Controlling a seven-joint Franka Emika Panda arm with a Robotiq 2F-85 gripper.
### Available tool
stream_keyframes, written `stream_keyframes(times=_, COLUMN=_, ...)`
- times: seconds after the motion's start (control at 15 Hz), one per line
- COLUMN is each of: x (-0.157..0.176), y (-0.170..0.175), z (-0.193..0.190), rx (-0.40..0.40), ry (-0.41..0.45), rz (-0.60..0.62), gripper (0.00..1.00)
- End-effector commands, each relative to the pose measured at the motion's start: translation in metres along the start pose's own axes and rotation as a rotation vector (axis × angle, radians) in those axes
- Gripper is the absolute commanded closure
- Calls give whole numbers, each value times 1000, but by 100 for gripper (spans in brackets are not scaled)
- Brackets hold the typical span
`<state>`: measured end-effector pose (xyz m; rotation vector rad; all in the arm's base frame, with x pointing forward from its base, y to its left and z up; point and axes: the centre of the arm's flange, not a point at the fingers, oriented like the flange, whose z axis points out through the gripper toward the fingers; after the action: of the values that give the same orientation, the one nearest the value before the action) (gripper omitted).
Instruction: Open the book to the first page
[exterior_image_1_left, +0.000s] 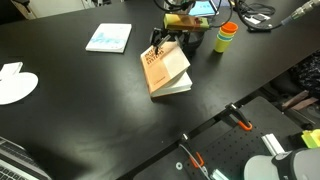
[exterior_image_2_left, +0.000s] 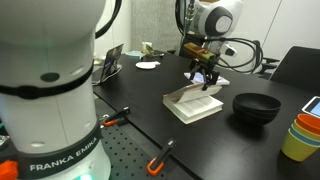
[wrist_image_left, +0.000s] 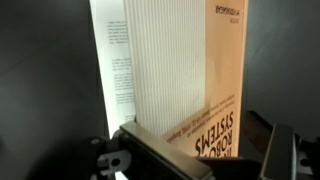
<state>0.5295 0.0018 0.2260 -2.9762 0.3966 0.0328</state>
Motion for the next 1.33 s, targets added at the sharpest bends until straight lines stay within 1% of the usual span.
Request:
stream_keyframes(times=0.0, x=-26, y=-41, z=-34, rx=-49, ry=61, rz=13, gripper=11)
stream_keyframes(times=0.07, x=-30, y=-50, z=-41, rx=-58, ry=77, rz=15, gripper=26)
stream_keyframes(times=0.13, x=-37, y=-61, z=-49, rx=-76, ry=101, rz=-2, gripper=32)
stream_keyframes(times=0.2, x=-42, y=-71, z=-57, rx=-98, ry=129, rz=-17, gripper=42)
stream_keyframes(times=0.4, x=-61, y=-104, z=-80, rx=-185, ry=225, rz=-74, gripper=64)
stream_keyframes(times=0.53, x=-71, y=-124, z=-88, rx=-248, ry=292, rz=-113, gripper=79)
stream_keyframes(times=0.6, x=-76, y=-132, z=-89, rx=-265, ry=312, rz=-131, gripper=87)
stream_keyframes(times=0.73, x=-83, y=-145, z=-81, rx=-289, ry=321, rz=-146, gripper=93)
stream_keyframes(times=0.8, x=-82, y=-146, z=-71, rx=-299, ry=300, rz=-139, gripper=95)
stream_keyframes(times=0.87, x=-83, y=-147, z=-64, rx=-306, ry=291, rz=-133, gripper=99)
stream_keyframes(times=0.93, x=-83, y=-146, z=-55, rx=-308, ry=270, rz=-122, gripper=94)
stream_keyframes(times=1.0, x=-83, y=-147, z=-54, rx=-303, ry=270, rz=-114, gripper=92)
stream_keyframes(times=1.07, x=-85, y=-149, z=-53, rx=-294, ry=263, rz=-116, gripper=93)
stream_keyframes(times=1.13, x=-87, y=-150, z=-48, rx=-298, ry=256, rz=-121, gripper=91)
stream_keyframes(times=1.27, x=-97, y=-161, z=-41, rx=-289, ry=236, rz=-144, gripper=92)
